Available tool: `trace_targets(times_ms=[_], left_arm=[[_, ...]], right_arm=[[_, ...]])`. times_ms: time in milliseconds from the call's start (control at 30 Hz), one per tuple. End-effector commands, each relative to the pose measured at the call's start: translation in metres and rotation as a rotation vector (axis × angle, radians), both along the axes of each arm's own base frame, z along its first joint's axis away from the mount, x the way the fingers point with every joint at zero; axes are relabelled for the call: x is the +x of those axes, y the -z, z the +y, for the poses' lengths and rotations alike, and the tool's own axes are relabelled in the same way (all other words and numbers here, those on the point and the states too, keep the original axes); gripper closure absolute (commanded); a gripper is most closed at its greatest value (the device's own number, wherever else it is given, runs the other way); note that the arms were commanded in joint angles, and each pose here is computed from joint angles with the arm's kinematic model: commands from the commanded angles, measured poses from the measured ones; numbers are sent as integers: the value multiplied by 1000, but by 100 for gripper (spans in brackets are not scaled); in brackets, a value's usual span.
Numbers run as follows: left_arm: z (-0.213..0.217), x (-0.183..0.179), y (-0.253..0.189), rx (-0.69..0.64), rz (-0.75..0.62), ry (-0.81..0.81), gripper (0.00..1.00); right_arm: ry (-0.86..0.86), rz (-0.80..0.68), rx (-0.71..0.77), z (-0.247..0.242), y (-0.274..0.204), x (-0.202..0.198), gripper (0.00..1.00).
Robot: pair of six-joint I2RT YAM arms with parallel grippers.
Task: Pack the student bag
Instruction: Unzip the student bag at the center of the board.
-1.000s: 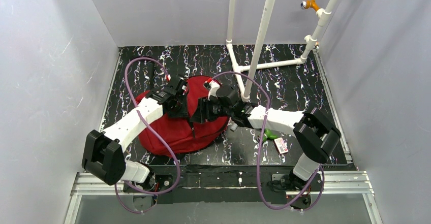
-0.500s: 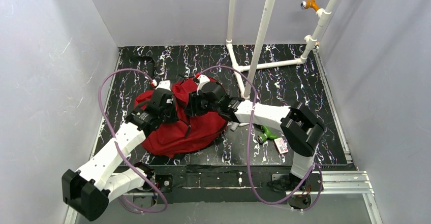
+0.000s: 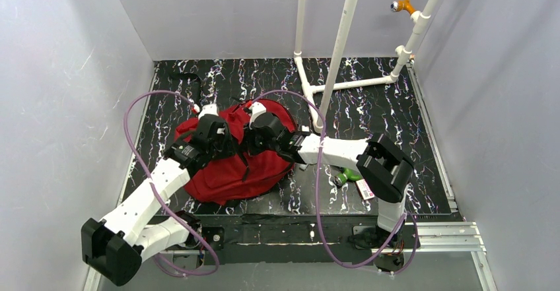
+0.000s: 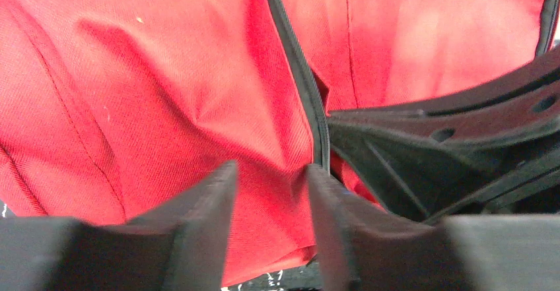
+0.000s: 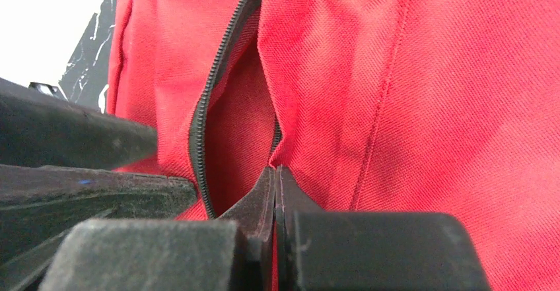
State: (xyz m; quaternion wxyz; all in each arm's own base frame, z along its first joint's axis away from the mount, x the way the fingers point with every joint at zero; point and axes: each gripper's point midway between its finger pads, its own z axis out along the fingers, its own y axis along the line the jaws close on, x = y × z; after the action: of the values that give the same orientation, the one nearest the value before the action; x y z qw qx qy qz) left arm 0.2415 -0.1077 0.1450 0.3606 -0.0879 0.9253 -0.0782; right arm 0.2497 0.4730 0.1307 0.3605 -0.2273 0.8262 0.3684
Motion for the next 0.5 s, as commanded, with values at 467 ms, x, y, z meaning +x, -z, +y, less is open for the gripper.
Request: trace_targets(times_ms=[467], left_arm=[[1, 27, 3, 174, 75, 66, 49]], right_arm=[[3, -61, 61, -1, -31, -1, 99]])
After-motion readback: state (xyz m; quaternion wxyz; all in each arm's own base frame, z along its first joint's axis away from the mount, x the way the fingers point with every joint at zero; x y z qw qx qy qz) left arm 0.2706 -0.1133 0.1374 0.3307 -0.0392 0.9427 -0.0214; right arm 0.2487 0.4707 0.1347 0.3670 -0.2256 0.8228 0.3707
